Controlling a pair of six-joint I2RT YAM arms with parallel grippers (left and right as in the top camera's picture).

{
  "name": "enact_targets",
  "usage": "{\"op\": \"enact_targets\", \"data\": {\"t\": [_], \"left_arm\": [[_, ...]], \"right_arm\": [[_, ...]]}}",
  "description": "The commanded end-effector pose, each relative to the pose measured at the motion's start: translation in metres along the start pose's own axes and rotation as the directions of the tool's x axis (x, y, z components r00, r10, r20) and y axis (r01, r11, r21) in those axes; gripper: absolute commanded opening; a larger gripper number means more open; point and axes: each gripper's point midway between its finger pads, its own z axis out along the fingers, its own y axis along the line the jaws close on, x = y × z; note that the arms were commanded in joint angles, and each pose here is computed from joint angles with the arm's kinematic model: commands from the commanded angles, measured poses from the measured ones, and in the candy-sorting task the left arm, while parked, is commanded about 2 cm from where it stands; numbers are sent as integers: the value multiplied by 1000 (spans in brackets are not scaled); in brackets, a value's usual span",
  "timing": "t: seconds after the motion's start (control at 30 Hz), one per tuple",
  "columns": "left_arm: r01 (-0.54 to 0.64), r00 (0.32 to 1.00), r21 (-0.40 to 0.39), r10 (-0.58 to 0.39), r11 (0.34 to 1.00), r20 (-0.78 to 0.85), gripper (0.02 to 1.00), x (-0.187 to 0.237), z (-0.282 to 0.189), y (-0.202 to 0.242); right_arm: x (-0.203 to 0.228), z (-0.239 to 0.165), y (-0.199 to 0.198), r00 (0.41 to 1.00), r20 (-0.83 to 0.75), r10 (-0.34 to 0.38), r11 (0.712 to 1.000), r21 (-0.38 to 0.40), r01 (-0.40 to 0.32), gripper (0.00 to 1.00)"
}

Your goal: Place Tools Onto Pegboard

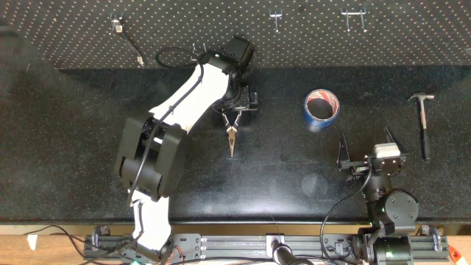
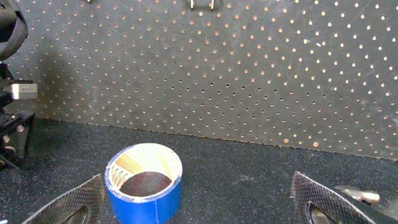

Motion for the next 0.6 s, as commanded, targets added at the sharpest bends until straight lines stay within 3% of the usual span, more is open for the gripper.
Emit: {"op": "enact_targets", "data": {"t": [0.03,0.6], "left_arm": [[-12,999,4,12,1000,-33,993,4,11,2],[-15,1000,-11,14,1000,-21,991,4,4,5]], "right_arm": [[1,0,-3,1000,-1,-12,1000,14,12,976],[1,0,-3,1000,-1,-12,1000,14,12,976]]}}
